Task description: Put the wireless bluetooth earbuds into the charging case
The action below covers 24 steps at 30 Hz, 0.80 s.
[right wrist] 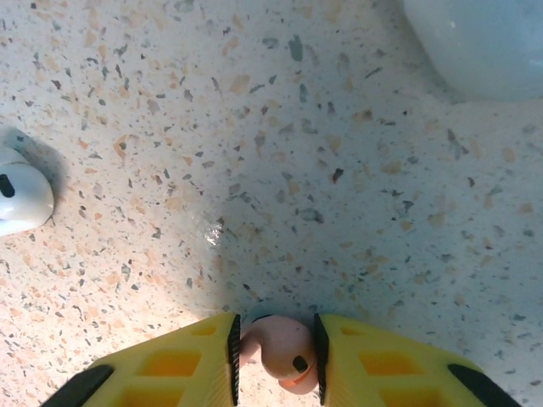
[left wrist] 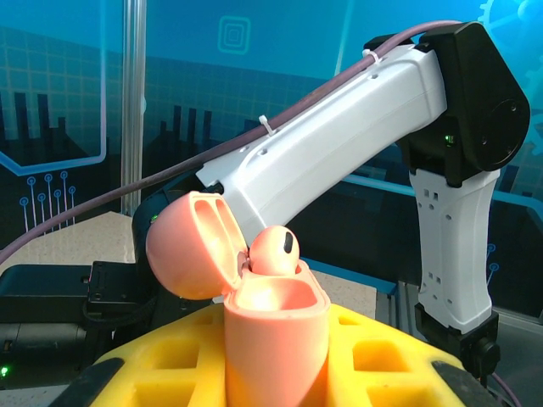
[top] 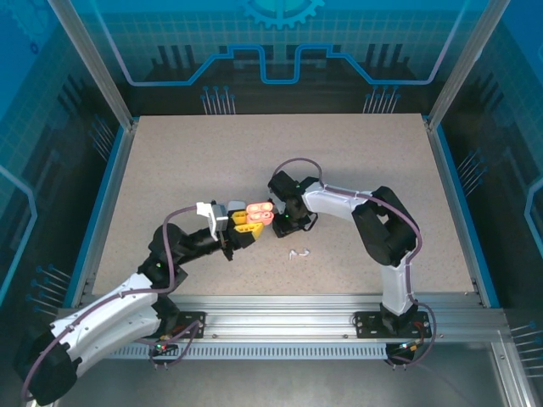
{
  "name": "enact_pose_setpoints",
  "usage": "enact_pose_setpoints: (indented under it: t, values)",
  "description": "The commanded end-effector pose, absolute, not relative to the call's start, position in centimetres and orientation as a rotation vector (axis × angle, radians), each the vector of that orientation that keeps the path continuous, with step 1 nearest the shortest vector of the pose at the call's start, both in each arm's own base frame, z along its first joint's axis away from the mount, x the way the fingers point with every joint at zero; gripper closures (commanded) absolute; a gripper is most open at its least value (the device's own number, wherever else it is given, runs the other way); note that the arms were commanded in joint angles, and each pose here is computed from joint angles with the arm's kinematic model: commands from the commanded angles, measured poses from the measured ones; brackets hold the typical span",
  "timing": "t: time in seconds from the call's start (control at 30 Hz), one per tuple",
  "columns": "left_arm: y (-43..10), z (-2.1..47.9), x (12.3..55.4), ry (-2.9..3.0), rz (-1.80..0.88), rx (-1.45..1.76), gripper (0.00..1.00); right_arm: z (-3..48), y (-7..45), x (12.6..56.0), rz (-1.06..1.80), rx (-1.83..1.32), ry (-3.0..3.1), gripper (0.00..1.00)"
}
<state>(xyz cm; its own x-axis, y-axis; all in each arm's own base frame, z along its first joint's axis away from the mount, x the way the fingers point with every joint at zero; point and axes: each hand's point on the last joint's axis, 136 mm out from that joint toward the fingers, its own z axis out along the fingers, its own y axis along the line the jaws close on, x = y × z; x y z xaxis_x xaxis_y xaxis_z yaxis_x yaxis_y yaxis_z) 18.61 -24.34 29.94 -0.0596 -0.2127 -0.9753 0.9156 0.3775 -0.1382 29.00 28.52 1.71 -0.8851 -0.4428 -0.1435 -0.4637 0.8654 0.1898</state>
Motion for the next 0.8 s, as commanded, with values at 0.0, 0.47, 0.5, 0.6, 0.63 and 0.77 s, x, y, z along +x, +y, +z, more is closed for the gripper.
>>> enact_pose_setpoints:
  t: [0.0,0.47,0.5,0.6,0.63,0.77]
  values:
    - [-24.1,29.9,18.5,1.289,-1.044,0.717,1.0,0.8,28.9,27.5,0.355,-0.753,2.997,0.73]
    - [-24.0,29.8,18.6,1.297,-1.041,0.71,1.0,3.6,28.8,28.2,0.396,-0.718,2.906,0.77]
    - [-24.0,29.7,18.6,1.299,-1.042,0.71,1.0,4.0,28.7,28.3,0.404,-0.71,2.896,0.77]
    - [-24.0,29.7,18.6,1.302,-1.047,0.707,1.0,5.0,28.4,28.5,0.426,-0.696,2.862,0.77]
    - [-24.1,29.6,18.6,1.304,-1.049,0.707,1.0,5.2,28.2,28.6,0.425,-0.692,2.851,0.78]
    - [-24.1,29.5,18.8,1.316,-1.054,0.694,1.0,7.0,27.6,28.9,0.427,-0.69,2.777,0.78]
